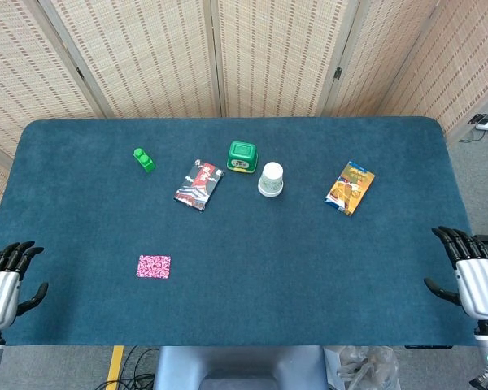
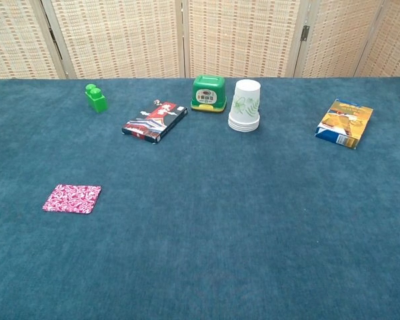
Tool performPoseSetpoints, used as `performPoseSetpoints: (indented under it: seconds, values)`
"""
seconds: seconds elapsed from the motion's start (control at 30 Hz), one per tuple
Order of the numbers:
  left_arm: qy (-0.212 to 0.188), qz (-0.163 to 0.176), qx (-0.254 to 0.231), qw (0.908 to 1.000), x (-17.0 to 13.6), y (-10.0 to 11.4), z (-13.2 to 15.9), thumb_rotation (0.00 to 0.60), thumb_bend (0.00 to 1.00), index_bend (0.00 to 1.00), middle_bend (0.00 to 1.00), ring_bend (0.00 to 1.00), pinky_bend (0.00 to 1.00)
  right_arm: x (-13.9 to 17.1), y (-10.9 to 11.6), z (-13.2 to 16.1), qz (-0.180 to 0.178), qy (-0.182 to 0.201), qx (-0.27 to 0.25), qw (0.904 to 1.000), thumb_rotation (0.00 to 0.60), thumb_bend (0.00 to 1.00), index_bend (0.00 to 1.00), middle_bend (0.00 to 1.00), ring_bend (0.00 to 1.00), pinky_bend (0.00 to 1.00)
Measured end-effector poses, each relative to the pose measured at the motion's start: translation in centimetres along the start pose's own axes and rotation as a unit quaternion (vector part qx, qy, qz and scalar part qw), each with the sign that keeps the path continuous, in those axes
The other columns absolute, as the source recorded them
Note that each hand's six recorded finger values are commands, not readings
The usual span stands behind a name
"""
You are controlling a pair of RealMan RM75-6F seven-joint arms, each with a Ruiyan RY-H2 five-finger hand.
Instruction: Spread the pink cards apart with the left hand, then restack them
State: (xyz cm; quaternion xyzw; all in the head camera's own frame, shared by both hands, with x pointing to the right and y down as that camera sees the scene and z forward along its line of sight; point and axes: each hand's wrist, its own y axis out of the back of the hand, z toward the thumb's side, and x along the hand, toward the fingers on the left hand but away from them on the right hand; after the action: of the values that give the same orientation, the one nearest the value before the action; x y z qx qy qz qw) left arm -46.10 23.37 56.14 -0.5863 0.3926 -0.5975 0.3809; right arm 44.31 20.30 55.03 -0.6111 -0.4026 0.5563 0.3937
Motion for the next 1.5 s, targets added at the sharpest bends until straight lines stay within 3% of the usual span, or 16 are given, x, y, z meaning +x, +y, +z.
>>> performPoseSetpoints:
  seconds: [0.37,0.53,0.63,0.73,0.87,1.17,1.33,1.5]
  values:
    - [-0.017,0.002,0.001,0.9999,0.8,0.1,0.9,0.600,0.33,0.28,0.26,0.21,0.24,0.0,0.2,-0.2,-0.001,-0.004,0.001,1.0000,0.600,0.21,0.12,0.18,0.14,0.18]
    - [-0.029,-0.002,-0.001,0.9996,1.3,0.0,1.5,0.600,0.33,0.28,0.36,0.34,0.41,-0.1,0.0,-0.1,0.002,-0.004,0.001,1.0000,0.600,0.21,0.12,0.19,0.14,0.18]
    - [-0.048,-0.011,-0.001,0.9988,1.9,-0.4,2.2,0.600,0.34,0.29,0.46,0.44,0.56,-0.2,-0.2,-0.1,0.009,-0.003,0.001,1.0000,0.600,0.21,0.12,0.19,0.14,0.18]
    - [-0.066,-0.018,0.000,0.9976,2.7,-0.7,2.9,0.600,0.40,0.30,0.57,0.56,0.77,-0.3,-0.2,-0.1,0.009,-0.002,0.001,1.0000,0.600,0.21,0.12,0.19,0.14,0.18]
    - [-0.104,-0.038,0.004,0.9939,3.9,-1.4,4.5,0.600,0.45,0.30,0.65,0.64,0.89,-0.3,-0.3,-0.1,0.009,-0.004,-0.001,0.9999,0.600,0.21,0.12,0.19,0.14,0.18]
    - [-0.201,-0.100,0.002,0.9744,6.4,-4.1,9.3,0.600,0.50,0.32,0.90,0.85,1.00,0.0,0.0,-0.5,0.009,-0.010,0.001,0.9999,0.600,0.21,0.12,0.20,0.15,0.18]
    - [-0.254,-0.137,0.008,0.9575,7.2,-5.8,12.0,0.600,0.50,0.31,0.92,0.87,1.00,0.0,0.4,-0.8,0.003,-0.016,0.002,0.9999,0.600,0.21,0.12,0.21,0.16,0.18]
    - [-0.277,-0.163,0.025,0.9467,7.0,-7.3,13.4,0.600,0.53,0.29,0.94,0.89,1.00,0.0,0.8,-0.9,0.000,-0.018,0.006,0.9998,0.600,0.21,0.12,0.21,0.16,0.18]
